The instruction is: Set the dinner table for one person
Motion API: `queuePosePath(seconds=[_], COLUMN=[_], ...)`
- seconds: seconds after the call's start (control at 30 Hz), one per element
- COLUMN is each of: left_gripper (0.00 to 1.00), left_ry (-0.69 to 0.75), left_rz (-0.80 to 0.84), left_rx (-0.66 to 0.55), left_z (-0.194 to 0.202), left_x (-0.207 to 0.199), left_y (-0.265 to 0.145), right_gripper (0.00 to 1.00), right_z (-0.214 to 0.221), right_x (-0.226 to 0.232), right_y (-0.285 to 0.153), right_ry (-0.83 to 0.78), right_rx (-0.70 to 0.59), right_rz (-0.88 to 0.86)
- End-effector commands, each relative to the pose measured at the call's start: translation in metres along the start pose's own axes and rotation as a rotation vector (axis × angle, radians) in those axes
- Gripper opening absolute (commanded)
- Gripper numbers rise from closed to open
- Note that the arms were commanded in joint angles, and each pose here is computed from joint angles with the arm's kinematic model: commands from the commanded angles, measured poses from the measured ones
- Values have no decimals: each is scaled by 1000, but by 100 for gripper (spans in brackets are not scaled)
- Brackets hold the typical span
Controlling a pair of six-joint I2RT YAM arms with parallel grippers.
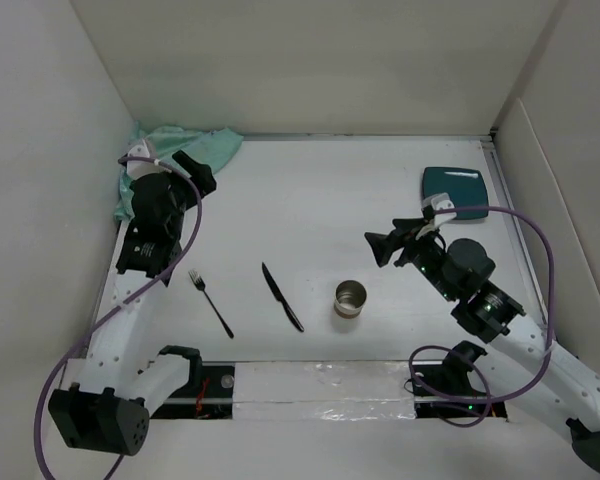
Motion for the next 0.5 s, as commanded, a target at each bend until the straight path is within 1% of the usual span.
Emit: queuePosePath(seconds=[0.0,0.07,0.13,0.17,0.23,0.27,0.3,0.33,0.37,0.4,0.43,0.47], left_gripper=[77,78,78,78,76,72,65,56,42,9,2,0], left_ry=[-18,-13,-3,5,21,30,34,62,82,90,89,91], left_rz=[-18,-11,-21,-43,-72,-118,-127,-179,-223,-257,-307,-344], left_rx=[-3,6,-5,-9,-28,-40,-28,-52,-46,-65,-75,-38], left_z=[-1,-1,-5,-7,-15,-17,-16,-19,-16,-21,-26,-21], left_x=[-1,-2,-4,-1,1,3,3,7,11,13,24,34], left_y=[8,11,13,18,24,32,36,40,49,54,60,74], right_gripper=[78,78,74,67,54,35,21,4,0,0,0,0], right_z=[-4,-4,-1,-2,1,1,2,2,4,4,3,4], right_x=[1,1,1,2,3,3,3,3,4,5,5,5], right_y=[4,3,3,4,3,2,2,2,3,3,3,2], right_ry=[7,2,3,10,11,9,8,5,0,-11,-24,-22], right_rx=[-35,-3,-4,-25,-15,-12,-9,-19,-13,-11,3,16], right_rz=[-18,-17,-16,-21,-40,-46,-47,-53,-63,-89,-89,-90])
Point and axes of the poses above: each gripper's point midway between its finger pads, its own y axis out along the fingers, its own x axis along the line the jaws close on, z = x × y, the point moved 10 cm from there along -y, back along the fingers, and after that the axes turned 5 degrees about -y, right-handed, at the moved point
